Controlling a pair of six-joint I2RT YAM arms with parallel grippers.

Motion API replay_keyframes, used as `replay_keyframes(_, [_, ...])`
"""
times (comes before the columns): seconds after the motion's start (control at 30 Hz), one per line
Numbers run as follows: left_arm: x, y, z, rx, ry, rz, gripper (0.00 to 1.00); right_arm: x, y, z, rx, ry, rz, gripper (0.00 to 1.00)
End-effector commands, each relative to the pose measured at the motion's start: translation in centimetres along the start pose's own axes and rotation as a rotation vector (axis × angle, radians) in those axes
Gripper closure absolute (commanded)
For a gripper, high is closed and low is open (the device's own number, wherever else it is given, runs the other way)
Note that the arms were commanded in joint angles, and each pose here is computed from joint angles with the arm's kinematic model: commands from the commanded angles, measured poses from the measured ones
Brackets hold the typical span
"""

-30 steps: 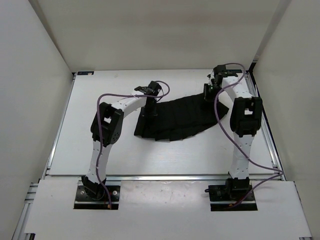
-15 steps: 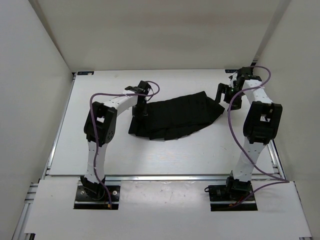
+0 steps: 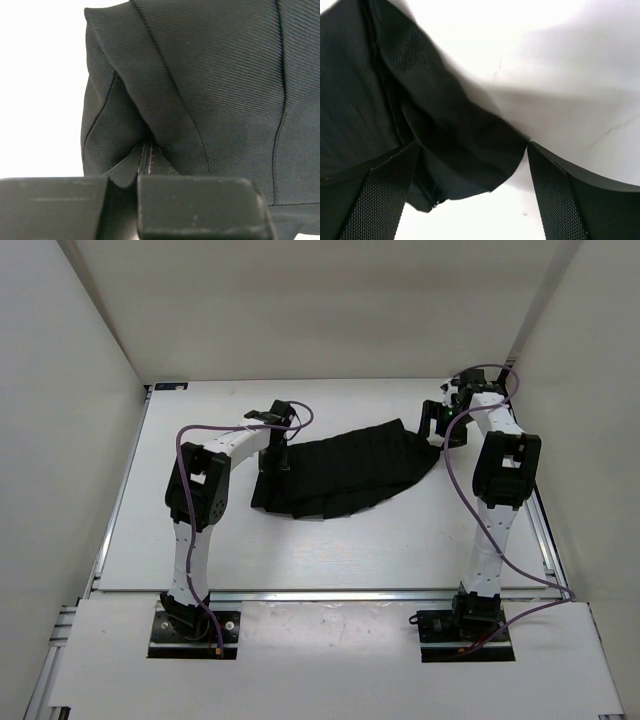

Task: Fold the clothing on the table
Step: Fold the skirt

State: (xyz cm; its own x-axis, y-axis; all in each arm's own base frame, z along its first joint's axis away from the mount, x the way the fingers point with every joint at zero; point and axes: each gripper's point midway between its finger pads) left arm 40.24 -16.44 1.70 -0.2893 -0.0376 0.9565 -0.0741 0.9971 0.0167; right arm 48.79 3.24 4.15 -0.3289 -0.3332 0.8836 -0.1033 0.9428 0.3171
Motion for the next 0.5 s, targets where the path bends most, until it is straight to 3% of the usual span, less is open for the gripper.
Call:
replay_keyframes(0.0, [1.6, 0.9, -1.3, 0.000, -0.046, -0.017, 1.00, 1.2, 0.6, -3.5, 0.081, -0.085, -0.018, 0.06])
replay_keyframes(0.3, [1.6, 1.5, -1.7, 0.010, -0.051, -0.038, 1.00, 3.9, 0.6, -4.8, 0.128, -0.146, 0.018, 0.05])
replay_keyframes(0.47, [1.4, 1.3, -1.0, 0.002, -0.030, -0.041, 1.00, 1.6, 0.6, -4.0, 0.089, -0.108, -0.100, 0.06])
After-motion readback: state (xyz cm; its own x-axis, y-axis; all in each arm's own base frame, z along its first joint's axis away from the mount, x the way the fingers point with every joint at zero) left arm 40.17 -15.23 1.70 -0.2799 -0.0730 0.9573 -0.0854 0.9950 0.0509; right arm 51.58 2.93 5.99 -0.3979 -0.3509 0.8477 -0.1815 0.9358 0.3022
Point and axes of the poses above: each gripper's point midway between its finger pads, its own x axis back along the fingers, its own y axis along the line the jaws close on, z = x × y, and after that the axes turned 4 degrees about x, right-handed
